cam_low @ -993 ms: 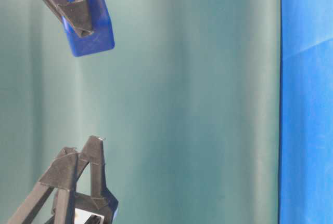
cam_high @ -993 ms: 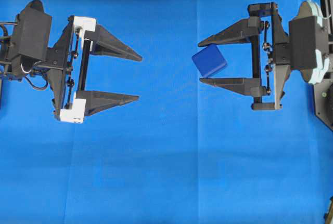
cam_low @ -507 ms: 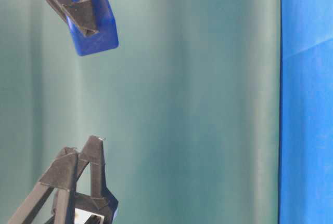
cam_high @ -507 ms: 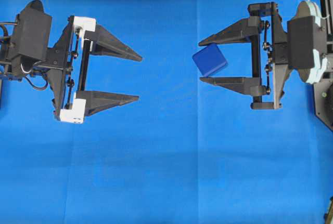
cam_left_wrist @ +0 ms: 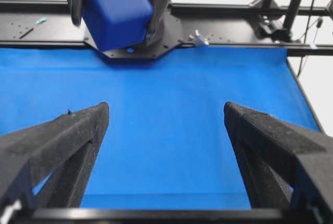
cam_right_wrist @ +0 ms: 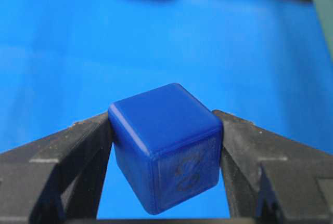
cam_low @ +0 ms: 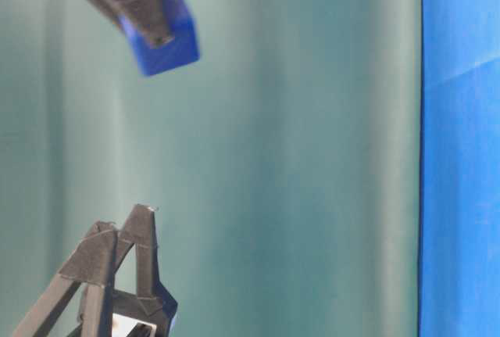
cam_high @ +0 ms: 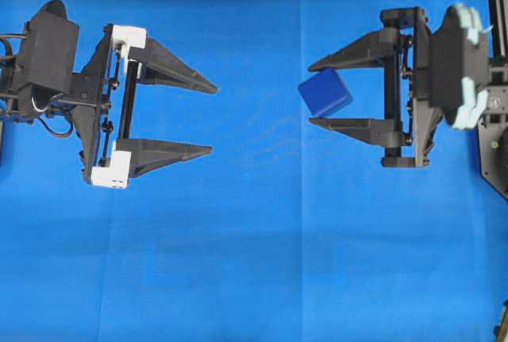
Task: Handover the blue block to the right arm after grasping it with the left arm, then place it in the designated position.
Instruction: 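Carry the cube with the right gripper and lower it to the table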
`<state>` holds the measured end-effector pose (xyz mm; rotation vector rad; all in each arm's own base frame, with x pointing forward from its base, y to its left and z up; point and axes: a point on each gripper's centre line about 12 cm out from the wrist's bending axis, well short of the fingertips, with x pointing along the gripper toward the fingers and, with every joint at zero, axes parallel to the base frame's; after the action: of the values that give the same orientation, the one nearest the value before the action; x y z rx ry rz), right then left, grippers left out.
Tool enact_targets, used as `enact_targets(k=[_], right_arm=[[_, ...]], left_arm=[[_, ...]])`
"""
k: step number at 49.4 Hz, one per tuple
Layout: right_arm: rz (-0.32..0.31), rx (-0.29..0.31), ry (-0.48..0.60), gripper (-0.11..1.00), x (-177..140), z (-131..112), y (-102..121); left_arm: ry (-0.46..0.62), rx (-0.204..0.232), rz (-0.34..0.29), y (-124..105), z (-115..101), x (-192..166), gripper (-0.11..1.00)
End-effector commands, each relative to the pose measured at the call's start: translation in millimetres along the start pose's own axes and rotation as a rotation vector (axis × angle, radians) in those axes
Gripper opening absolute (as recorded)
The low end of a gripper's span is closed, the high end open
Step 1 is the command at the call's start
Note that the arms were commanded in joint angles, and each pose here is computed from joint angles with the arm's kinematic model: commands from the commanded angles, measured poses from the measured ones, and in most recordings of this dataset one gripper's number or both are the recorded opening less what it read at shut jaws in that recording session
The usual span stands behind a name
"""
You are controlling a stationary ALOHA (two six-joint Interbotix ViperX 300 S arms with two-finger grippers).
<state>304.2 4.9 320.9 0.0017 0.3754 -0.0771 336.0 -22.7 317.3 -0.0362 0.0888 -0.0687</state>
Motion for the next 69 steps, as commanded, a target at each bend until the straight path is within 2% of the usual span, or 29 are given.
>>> enact_targets(k=[1,12,56,69], right_arm=[[-0.015,-0.002,0.030,0.52,-5,3,3],[-0.039,-0.015,0.138,0.52,-9,-10,11],[-0.040,-0.017,0.145,0.52,-7,-12,12],[-0.006,-0.028,0.158,0.52,10,-22,19]], left_arm=[[-0.035,0.000,-0.001,0,12,-2,0.93],[-0.037,0.002,-0.002,0,12,-2,0.93],[-0.035,-0.001,-0.001,0,12,-2,0.93],[-0.035,-0.003,-0.003,-1,12,-2,0.93]])
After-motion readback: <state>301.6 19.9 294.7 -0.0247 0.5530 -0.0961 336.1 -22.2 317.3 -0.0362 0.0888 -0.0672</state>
